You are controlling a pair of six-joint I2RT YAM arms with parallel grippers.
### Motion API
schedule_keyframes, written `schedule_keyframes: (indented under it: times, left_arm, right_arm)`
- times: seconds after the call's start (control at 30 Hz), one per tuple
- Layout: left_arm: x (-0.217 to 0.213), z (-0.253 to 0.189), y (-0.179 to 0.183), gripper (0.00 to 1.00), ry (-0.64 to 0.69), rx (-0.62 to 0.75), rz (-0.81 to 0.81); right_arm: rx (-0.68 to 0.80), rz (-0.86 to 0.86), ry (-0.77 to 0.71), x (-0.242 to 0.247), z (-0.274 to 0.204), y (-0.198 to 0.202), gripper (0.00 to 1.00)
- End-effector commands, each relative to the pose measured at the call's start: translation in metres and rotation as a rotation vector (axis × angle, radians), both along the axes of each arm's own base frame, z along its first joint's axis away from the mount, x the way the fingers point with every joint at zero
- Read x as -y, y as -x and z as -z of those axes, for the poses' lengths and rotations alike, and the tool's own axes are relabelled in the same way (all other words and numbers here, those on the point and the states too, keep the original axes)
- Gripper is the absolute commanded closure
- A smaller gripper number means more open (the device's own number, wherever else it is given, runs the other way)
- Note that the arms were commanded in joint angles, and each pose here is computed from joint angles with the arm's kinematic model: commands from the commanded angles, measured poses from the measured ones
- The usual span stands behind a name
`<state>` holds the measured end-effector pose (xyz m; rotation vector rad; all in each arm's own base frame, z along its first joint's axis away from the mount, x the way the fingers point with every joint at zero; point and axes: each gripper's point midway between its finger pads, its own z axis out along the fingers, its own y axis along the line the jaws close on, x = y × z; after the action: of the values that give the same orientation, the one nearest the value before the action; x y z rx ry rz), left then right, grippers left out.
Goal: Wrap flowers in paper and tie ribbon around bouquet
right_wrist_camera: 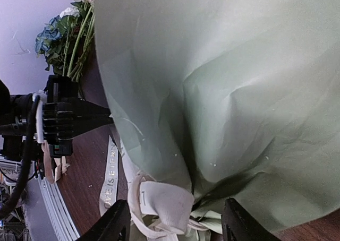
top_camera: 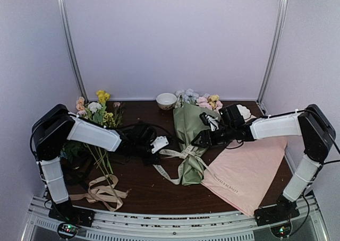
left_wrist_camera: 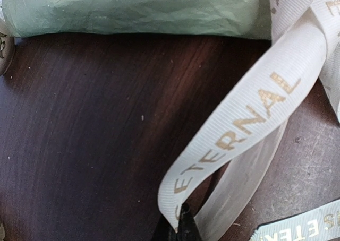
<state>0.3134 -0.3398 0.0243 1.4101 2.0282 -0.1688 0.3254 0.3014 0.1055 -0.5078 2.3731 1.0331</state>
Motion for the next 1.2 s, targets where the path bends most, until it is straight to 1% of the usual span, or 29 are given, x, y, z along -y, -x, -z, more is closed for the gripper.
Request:
schedule_keyframes:
  times: [0.0,0.03,0.07,0.1,0.17,0.2,0.23,0.33,0.43,0.7,0.87,1.07,1.17]
  left_arm:
    - [0.010,-0.019,-0.008,1.00,0.059,0.026,-0.004]
    - [0.009,-0.019,-0.009,1.00,0.059,0.027,-0.006]
    - [0.009,-0.019,-0.009,1.00,0.056,0.029,-0.006]
    - [0.009,-0.019,-0.010,1.00,0.055,0.031,-0.007]
    - [0.008,-0.019,-0.010,1.00,0.053,0.031,-0.009]
    - [0.008,-0.018,-0.009,1.00,0.051,0.030,-0.010]
    - [0.007,-0.018,-0.010,1.00,0.048,0.032,-0.013]
    - [0.002,-0.014,-0.009,1.00,0.021,0.029,-0.023]
    - [-0.005,-0.008,-0.006,1.00,-0.011,0.022,-0.027]
    - [-0.020,0.009,0.000,1.00,-0.070,-0.006,-0.050]
    - [-0.033,0.019,-0.002,1.00,-0.103,-0.036,-0.110]
    - [-0.051,0.028,-0.001,1.00,-0.126,-0.083,-0.171]
    - [-0.062,0.030,0.000,1.00,-0.135,-0.104,-0.211]
  right_arm:
    - [-0.020,-0.020,0.007,-0.019,0.005,-0.002,0.41]
    - [-0.023,-0.027,0.016,-0.021,0.008,-0.001,0.42]
    - [-0.025,-0.031,0.019,-0.022,0.008,0.000,0.46]
    - [-0.024,-0.033,0.017,-0.023,0.008,0.001,0.56]
    - [-0.015,-0.023,0.022,-0.020,0.005,0.001,0.85]
    - [-0.008,-0.012,0.034,-0.017,0.004,0.000,0.96]
    - [-0.002,0.001,0.047,-0.013,0.003,0.000,1.00]
    - [0.011,0.071,0.078,0.008,-0.001,-0.002,1.00]
    - [-0.016,0.181,0.094,0.040,0.003,-0.004,1.00]
    - [-0.176,0.386,0.122,0.115,0.055,0.017,1.00]
    - [-0.247,0.508,0.143,0.161,0.082,0.026,1.00]
    - [-0.292,0.534,0.123,0.170,0.089,0.030,1.00]
    - [-0.298,0.571,0.085,0.174,0.088,0.028,1.00]
